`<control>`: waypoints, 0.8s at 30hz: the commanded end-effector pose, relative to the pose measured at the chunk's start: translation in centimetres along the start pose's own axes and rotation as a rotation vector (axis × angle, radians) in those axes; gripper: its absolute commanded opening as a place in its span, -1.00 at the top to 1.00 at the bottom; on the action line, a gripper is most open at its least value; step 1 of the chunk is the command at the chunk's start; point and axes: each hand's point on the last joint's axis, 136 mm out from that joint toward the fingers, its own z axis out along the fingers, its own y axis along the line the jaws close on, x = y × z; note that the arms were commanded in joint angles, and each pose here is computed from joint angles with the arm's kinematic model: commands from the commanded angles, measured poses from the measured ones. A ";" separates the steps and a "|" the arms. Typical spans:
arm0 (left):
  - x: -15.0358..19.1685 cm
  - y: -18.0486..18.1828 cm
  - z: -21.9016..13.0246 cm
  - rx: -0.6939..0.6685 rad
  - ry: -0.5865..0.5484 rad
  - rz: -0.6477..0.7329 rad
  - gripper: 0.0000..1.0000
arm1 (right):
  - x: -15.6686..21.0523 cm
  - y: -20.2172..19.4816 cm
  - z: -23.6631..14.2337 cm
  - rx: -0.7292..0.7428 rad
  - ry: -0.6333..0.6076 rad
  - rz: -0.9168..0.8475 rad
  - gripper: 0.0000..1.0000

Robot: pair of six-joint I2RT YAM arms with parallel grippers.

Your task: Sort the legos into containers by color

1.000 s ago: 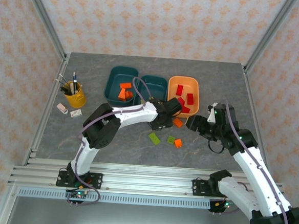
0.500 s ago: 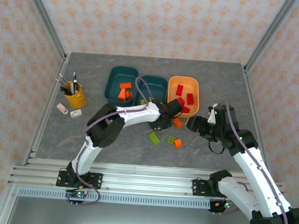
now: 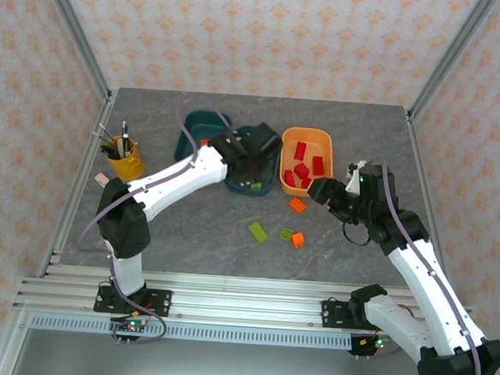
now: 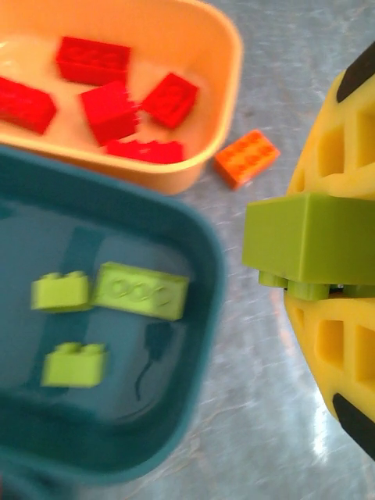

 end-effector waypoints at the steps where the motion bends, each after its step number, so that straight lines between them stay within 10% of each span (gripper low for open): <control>1: -2.7 1.8 3.1 -0.079 0.024 0.067 0.63 | -3.0 3.6 0.4 -0.112 -0.075 0.035 -0.37; 16: -9.6 1.4 14.4 -0.116 0.072 0.114 0.51 | -7.1 4.5 5.4 -0.116 -0.090 0.167 -0.38; 24: -9.5 1.4 14.6 -0.122 0.078 0.120 0.02 | -6.2 2.8 5.8 -0.027 -0.048 0.140 -0.38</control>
